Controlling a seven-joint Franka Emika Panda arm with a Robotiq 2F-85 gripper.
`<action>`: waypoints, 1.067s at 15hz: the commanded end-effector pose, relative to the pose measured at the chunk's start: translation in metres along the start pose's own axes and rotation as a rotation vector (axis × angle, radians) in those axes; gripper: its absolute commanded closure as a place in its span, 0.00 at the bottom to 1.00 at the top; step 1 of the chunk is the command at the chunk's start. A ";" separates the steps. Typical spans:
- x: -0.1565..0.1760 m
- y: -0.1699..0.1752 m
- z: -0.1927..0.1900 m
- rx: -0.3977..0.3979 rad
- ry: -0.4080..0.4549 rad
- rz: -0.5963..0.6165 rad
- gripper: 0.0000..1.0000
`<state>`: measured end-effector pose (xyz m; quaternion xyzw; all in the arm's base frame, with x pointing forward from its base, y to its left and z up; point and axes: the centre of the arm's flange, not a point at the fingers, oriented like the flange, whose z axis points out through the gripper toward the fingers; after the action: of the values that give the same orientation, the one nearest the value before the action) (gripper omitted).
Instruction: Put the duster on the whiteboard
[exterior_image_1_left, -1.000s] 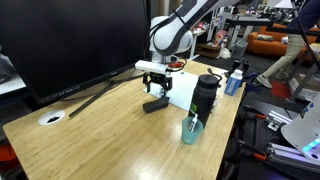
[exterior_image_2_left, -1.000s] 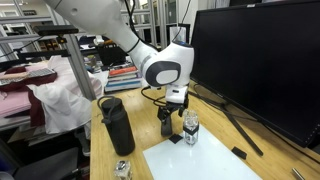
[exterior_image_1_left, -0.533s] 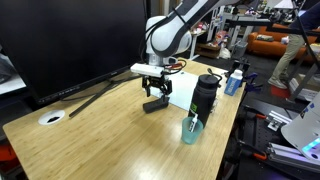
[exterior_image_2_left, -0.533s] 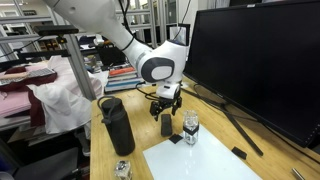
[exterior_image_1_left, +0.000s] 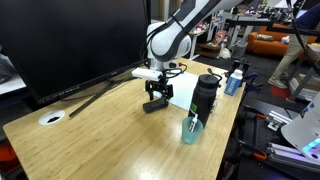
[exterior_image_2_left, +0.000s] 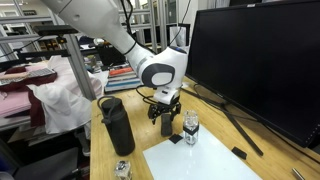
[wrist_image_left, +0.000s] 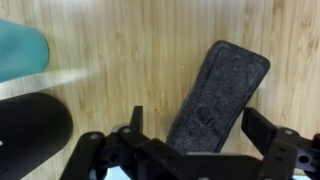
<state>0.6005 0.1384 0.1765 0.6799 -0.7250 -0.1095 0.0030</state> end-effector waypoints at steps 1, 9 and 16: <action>0.005 -0.004 0.005 -0.001 -0.006 0.044 0.00; 0.012 -0.009 0.009 0.001 -0.010 0.050 0.00; 0.014 -0.010 0.012 0.009 -0.004 0.052 0.53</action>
<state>0.6023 0.1278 0.1638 0.6656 -0.7380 -0.1109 0.0084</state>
